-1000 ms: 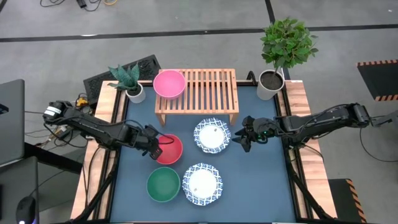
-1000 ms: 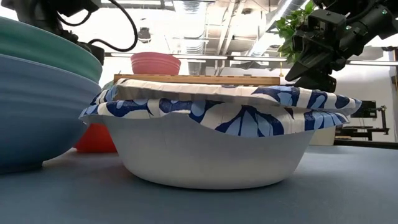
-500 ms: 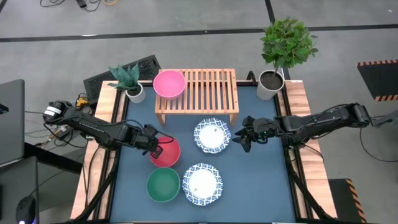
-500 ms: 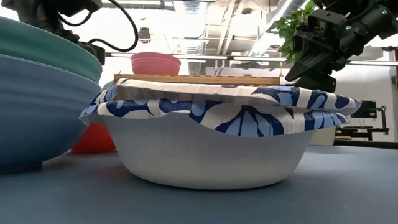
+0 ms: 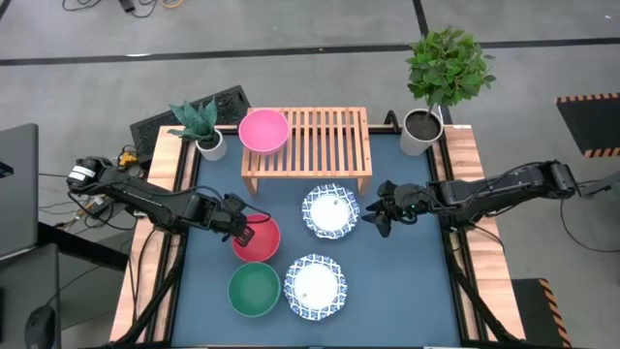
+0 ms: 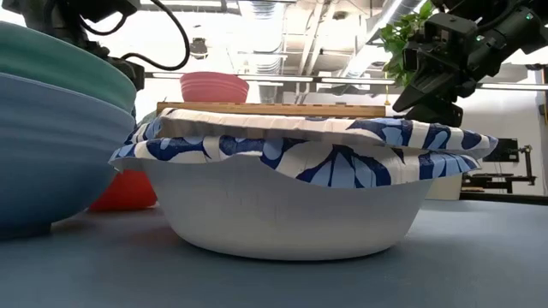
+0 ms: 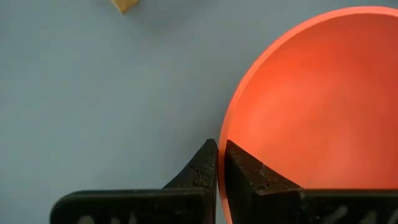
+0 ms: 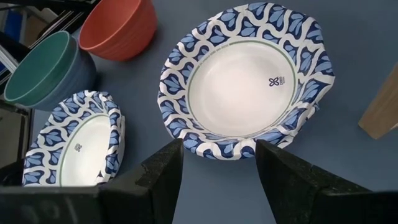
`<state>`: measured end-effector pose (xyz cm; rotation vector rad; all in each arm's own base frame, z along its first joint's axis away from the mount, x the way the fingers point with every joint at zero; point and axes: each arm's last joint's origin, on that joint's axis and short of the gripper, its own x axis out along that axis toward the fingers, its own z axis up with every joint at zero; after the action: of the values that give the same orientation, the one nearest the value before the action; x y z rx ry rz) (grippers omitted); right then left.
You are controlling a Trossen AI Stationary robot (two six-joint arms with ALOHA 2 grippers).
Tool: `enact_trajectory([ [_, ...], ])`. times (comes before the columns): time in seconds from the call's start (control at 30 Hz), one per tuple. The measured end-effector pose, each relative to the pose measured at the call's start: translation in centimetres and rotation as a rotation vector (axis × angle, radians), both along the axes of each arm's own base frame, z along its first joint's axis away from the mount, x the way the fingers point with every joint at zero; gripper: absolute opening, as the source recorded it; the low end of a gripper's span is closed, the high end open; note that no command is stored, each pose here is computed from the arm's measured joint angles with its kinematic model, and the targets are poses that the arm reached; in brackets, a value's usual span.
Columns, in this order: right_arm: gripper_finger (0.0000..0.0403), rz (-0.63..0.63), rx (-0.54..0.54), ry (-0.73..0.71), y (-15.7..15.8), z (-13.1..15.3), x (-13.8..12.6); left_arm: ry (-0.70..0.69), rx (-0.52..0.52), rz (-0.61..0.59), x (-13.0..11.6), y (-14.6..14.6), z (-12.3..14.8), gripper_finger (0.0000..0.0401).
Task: Place and stack bowls onto a shelf
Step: Stack the orange bowl on top of the pink bowl on the shelf
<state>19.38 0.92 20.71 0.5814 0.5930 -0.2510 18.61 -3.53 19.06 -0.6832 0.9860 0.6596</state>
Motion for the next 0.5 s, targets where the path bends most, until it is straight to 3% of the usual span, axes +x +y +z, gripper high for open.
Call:
enact_trajectory([
  [0.5,0.0226,0.003,-0.004,0.000,0.00,0.00,0.00,-0.046,-0.024,0.029,-0.35,0.78,0.85,0.0000],
])
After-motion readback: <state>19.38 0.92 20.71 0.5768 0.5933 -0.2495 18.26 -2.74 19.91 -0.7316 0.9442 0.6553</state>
